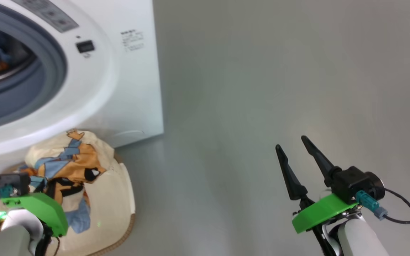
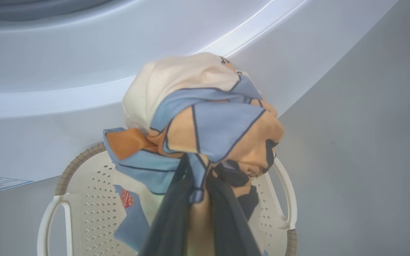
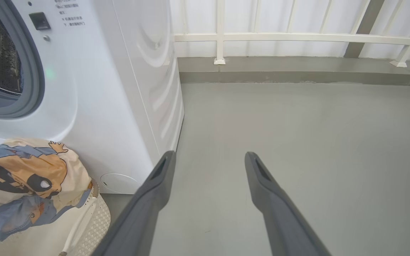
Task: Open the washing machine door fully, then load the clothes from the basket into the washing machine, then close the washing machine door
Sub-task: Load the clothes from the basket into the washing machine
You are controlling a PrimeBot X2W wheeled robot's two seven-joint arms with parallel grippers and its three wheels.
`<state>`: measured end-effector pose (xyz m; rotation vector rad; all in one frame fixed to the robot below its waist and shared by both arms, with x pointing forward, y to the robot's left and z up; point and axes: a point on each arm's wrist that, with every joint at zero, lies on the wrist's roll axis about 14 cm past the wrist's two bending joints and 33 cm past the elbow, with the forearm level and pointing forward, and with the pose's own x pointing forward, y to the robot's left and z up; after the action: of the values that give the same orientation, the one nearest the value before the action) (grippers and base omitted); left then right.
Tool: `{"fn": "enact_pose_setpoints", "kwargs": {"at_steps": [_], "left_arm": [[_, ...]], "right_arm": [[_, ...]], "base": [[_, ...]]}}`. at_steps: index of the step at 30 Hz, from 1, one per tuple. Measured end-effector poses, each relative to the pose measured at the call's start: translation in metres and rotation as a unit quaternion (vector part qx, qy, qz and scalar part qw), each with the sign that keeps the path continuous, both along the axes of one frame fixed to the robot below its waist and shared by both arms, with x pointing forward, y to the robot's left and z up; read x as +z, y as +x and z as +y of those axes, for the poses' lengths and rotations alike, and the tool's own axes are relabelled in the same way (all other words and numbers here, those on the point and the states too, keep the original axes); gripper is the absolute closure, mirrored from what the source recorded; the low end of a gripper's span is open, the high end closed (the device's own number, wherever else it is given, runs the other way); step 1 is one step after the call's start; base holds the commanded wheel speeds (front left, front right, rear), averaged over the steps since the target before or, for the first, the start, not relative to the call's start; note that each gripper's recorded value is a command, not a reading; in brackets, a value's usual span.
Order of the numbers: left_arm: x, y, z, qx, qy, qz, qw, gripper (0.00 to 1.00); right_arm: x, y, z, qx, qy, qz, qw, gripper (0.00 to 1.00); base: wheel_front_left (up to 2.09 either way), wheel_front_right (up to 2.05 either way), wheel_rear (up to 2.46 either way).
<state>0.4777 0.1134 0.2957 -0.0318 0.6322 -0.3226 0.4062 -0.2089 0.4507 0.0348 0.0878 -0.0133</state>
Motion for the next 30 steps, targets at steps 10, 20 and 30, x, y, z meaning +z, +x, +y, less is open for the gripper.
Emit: {"fn": "enact_pose_setpoints", "kwargs": {"at_steps": [10, 20, 30], "left_arm": [[0.06, -0.027, 0.017, 0.062, -0.047, -0.083, 0.994, 1.0], [0.112, -0.06, 0.041, 0.119, -0.073, -0.162, 0.977, 1.0], [0.143, -0.094, 0.061, 0.164, -0.087, -0.211, 0.96, 1.0]], "right_arm": [[0.017, -0.012, 0.021, 0.027, 0.004, -0.022, 0.999, 0.0], [0.033, -0.017, 0.035, 0.047, 0.009, -0.047, 0.998, 0.0], [0.043, -0.03, 0.045, 0.061, 0.009, -0.061, 0.996, 0.0]], "base": [[0.0, 0.0, 0.0], [0.0, 0.0, 0.0], [0.0, 0.0, 0.0]]}}
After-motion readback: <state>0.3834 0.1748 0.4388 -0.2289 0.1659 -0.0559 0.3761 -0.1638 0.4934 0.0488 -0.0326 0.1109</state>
